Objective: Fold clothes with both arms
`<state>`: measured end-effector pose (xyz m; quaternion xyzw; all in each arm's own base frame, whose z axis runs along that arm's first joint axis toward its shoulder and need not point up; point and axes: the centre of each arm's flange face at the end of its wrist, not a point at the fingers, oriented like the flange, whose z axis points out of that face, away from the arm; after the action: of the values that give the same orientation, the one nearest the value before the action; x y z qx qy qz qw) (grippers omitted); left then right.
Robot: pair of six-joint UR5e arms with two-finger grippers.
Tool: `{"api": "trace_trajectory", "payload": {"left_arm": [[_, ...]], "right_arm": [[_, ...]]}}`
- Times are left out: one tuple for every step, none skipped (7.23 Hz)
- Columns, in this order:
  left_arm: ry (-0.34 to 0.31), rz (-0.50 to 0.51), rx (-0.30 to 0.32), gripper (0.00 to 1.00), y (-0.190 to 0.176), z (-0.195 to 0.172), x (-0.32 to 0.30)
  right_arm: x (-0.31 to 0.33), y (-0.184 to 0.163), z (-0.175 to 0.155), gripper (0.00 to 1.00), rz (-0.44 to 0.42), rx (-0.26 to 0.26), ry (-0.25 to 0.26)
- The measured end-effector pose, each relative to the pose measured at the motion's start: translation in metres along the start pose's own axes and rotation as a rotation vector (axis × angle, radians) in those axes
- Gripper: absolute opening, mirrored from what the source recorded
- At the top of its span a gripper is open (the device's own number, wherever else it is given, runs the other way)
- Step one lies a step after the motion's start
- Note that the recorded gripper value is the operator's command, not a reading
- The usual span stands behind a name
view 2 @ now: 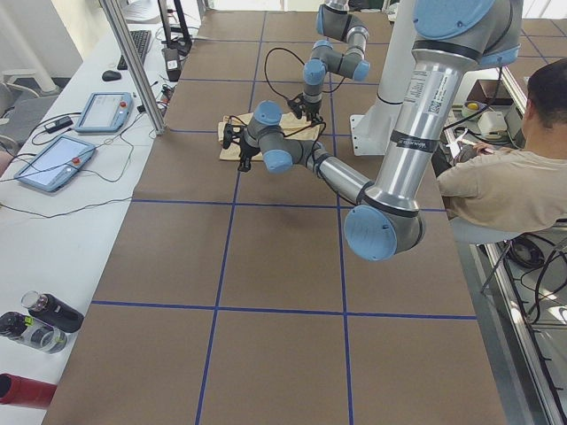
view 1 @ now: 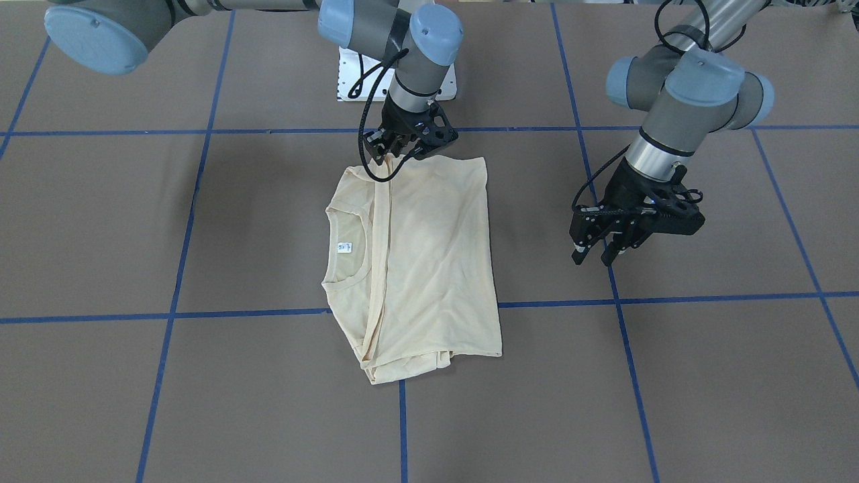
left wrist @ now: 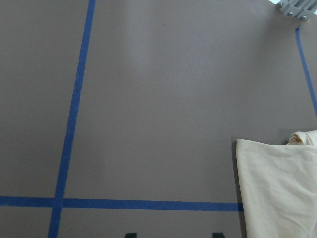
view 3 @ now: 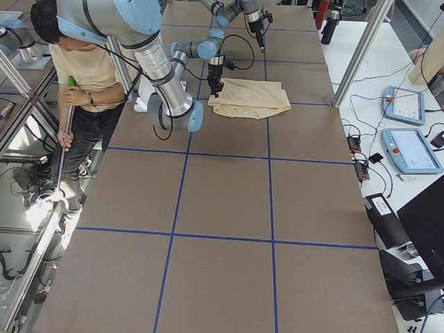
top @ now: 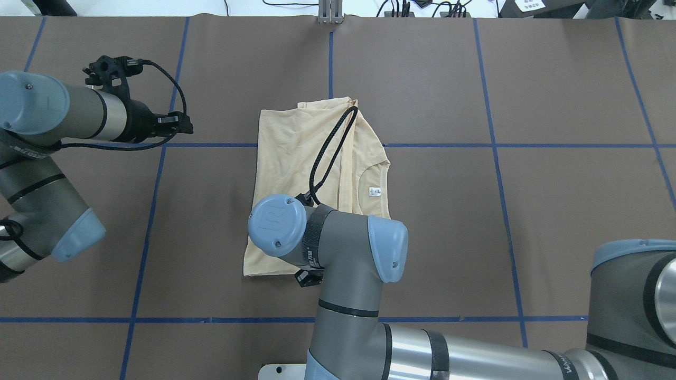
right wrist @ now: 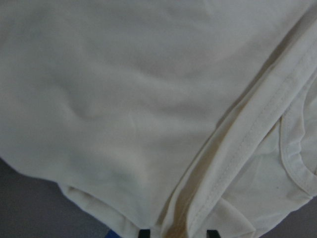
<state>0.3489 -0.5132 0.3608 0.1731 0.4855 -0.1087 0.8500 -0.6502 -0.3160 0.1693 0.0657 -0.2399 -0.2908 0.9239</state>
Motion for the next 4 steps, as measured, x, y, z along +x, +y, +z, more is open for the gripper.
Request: {"api": "trace_trajectory", "payload": {"left_arm": [[0.000,0.000,0.000,0.60,0.0002,0.0001,-0.0002],[0.002,0.000,0.000,0.60,0.0001,-0.0009,0.0005],[0.006,0.000,0.001,0.60,0.0001,-0.0026,0.0019],[0.010,0.001,0.002,0.60,0.0001,-0.0043,0.0033]], "right_arm": [[0.0001,0.0023,0.0039,0.00,-0.001,-0.005,0.003],[-0.0006,0.0041,0.0052,0.00,-0.002,-0.010,0.005],[-0.0013,0.0049,0.0033,0.00,-0.001,-0.019,0.007],[-0.0005,0.0060,0.0017,0.00,0.003,-0.033,0.009]]}}
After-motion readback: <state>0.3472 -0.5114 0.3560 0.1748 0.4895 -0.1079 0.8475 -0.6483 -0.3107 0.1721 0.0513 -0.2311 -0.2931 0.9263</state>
